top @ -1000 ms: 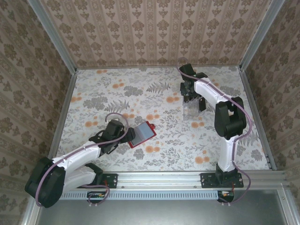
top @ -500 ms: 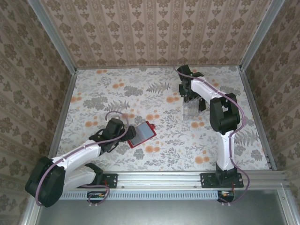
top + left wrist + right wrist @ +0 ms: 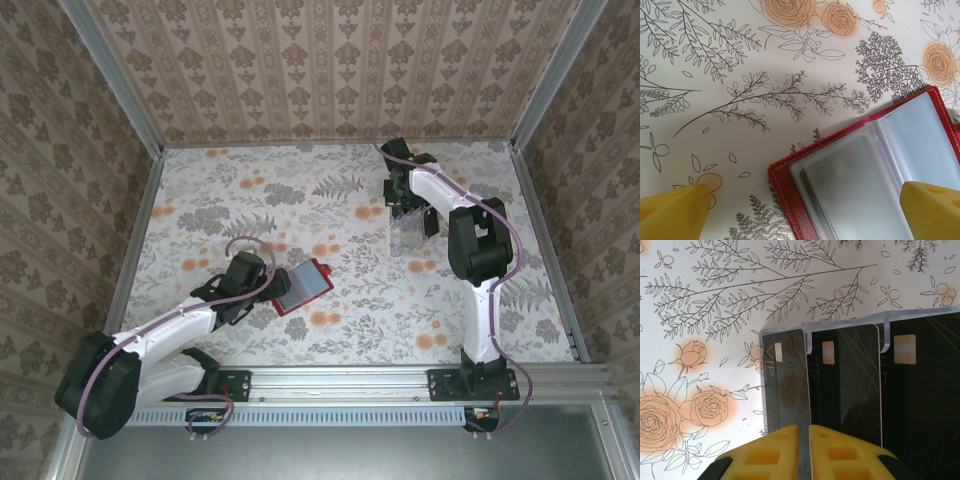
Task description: Put the credit cards into the card holder
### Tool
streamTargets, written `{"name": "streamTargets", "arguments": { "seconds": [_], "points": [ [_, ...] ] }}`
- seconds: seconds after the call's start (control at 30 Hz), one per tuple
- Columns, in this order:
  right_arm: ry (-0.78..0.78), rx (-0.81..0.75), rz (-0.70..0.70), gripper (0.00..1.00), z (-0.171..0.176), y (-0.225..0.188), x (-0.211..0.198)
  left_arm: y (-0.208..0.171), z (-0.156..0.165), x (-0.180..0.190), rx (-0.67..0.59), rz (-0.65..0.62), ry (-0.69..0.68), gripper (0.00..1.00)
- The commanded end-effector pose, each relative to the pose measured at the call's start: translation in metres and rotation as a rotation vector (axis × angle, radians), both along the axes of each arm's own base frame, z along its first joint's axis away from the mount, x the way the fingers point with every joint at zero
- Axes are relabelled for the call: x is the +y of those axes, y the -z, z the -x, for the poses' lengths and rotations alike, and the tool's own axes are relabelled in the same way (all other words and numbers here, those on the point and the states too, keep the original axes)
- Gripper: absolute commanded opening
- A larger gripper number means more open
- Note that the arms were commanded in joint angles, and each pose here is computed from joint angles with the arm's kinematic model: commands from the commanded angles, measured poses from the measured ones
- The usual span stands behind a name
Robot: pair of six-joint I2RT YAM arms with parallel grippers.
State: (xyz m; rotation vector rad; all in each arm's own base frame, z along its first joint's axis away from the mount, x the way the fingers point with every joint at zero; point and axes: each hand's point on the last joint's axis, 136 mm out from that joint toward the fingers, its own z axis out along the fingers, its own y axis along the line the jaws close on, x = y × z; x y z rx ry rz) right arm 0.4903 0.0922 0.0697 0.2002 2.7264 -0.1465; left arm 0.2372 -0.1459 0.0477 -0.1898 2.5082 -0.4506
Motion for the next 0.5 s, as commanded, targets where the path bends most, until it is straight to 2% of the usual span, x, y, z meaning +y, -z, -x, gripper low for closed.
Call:
{"name": "streamTargets", "arguments": {
  "seconds": [0.0, 0.1, 0.3, 0.47],
  "points": [
    [-0.008, 0.023, -0.052, 0.18, 0.004, 0.003, 0.008, -0.007, -0.006, 0.001, -0.017, -0.005, -0.009, 1.00],
    [-0.005, -0.006, -0.077, 0.26, 0.003, -0.008, 0.011, -0.006, -0.006, 0.001, -0.015, -0.006, -0.008, 1.00],
    [0.000, -0.059, -0.079, 0.30, 0.002, -0.032, 0.010, -0.006, -0.007, 0.000, -0.016, -0.003, -0.008, 1.00],
    [-0.015, -0.060, -0.015, 0.32, 0.002, -0.036, 0.007, -0.006, -0.007, -0.001, -0.014, -0.001, -0.006, 1.00]
  ]
}}
